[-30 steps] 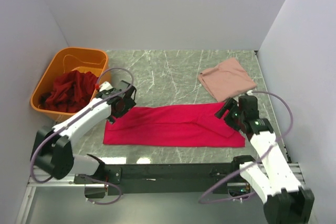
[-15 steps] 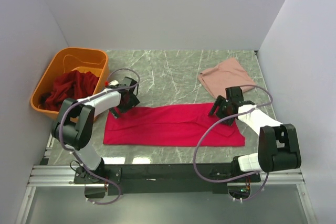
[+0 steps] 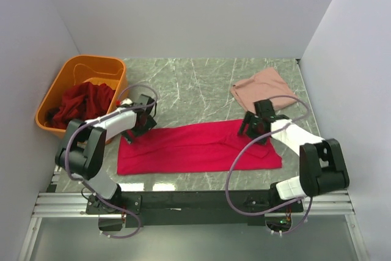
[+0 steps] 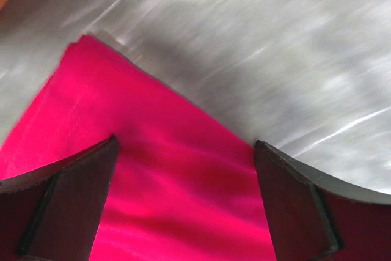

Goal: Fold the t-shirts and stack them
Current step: Fold the tshirt

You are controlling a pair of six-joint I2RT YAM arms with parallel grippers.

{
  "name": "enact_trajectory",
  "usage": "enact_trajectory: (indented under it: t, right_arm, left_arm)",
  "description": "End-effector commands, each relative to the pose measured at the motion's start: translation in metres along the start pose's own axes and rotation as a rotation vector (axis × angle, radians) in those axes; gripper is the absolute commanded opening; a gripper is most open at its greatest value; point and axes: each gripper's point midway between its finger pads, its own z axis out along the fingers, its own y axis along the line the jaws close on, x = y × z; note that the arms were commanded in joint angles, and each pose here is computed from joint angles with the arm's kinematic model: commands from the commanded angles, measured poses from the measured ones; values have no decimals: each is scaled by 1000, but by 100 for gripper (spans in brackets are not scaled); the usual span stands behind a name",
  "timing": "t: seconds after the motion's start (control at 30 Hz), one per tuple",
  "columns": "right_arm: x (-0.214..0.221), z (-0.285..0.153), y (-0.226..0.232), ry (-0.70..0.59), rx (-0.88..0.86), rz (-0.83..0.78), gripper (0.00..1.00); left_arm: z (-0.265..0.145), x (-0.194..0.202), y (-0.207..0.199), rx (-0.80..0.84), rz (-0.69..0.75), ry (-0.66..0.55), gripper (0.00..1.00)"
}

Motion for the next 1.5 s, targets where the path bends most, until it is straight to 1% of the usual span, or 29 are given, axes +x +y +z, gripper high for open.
enact_trajectory:
  t: [0.0,0.07,0.1,0.13,0.17,0.2,0.23,0.3,0.33,0.4,0.43,0.47,0.5,0.53,0.57,0.6,0.63,0.7,0.83,1.0,1.1,1.17,1.2,1.23,1.27,1.3,1.33,1.4,1.47]
  right_arm:
    - [15,14,31,74,6,-139,79]
    - [20,19,67,87,-67,-194,78]
    - [30,29,74,128,-64,-221,77]
    - [32,33,84,130,-62,-247,77]
    - [29,30,112,111,-91,-322,77]
    - [32,43,115,130,-58,-350,77]
    - [16,41,141,87,-81,-370,77]
    - [15,56,156,103,-83,-417,77]
    - [-1,52,184,72,-135,-423,77]
    - [-9,69,197,77,-133,-477,77]
    - [-26,63,228,51,-202,-518,77]
    - [-30,66,241,53,-231,-541,77]
    - [-26,90,243,91,-224,-562,77]
    - [-49,83,276,34,-287,-582,77]
    - [-51,89,275,61,-264,-606,77]
    - [-50,118,267,102,-220,-603,77]
    - [-72,106,287,66,-245,-601,77]
    - [-78,125,287,84,-239,-570,77]
    - [-101,118,293,43,-313,-522,77]
    - [-153,61,310,-115,-377,-515,78]
    - [-174,19,321,-201,-411,-530,79]
    - [-168,13,313,-196,-401,-523,79]
    - [-169,-8,313,-215,-414,-513,79]
    - [-151,7,296,-157,-377,-489,79]
    - [-151,-8,293,-179,-383,-469,79]
    - [-142,-6,286,-160,-372,-454,79]
    - [-118,9,265,-90,-335,-429,79]
    - [-103,2,257,-77,-344,-409,79]
    - [-75,13,235,-20,-304,-379,79]
  left_arm:
    - [-15,36,50,-105,30,75,99]
    - [-22,50,69,-142,35,108,99]
    - [-27,51,71,-132,28,109,99]
    - [-30,53,75,-136,26,113,99]
    - [-37,59,82,-145,26,127,99]
    - [-40,62,84,-144,30,133,100]
    - [-44,66,85,-140,39,140,100]
    - [-50,73,95,-170,23,165,99]
    - [-51,75,97,-177,19,171,100]
    - [-54,82,96,-166,9,197,99]
    - [-54,86,96,-158,12,210,100]
    - [-56,90,93,-137,13,226,99]
    - [-57,96,86,-105,11,258,99]
    - [-59,103,84,-89,22,277,99]
    - [-60,108,86,-88,22,295,99]
    - [-61,112,85,-81,26,308,99]
    - [-65,123,86,-78,45,342,99]
    - [-71,132,89,-77,55,365,99]
    - [-99,149,104,-87,106,402,99]
    - [-137,143,102,15,132,384,100]
    - [-144,121,95,61,158,290,99]
    - [-150,108,80,100,193,241,99]
    - [-151,98,73,110,207,195,100]
    - [-160,86,62,131,219,158,99]
    - [-158,79,59,100,248,127,99]
    - [-159,68,55,90,264,75,99]
    - [-165,62,40,133,270,53,99]
    - [-165,64,20,207,358,53,99]
    - [-171,86,-18,397,455,125,99]
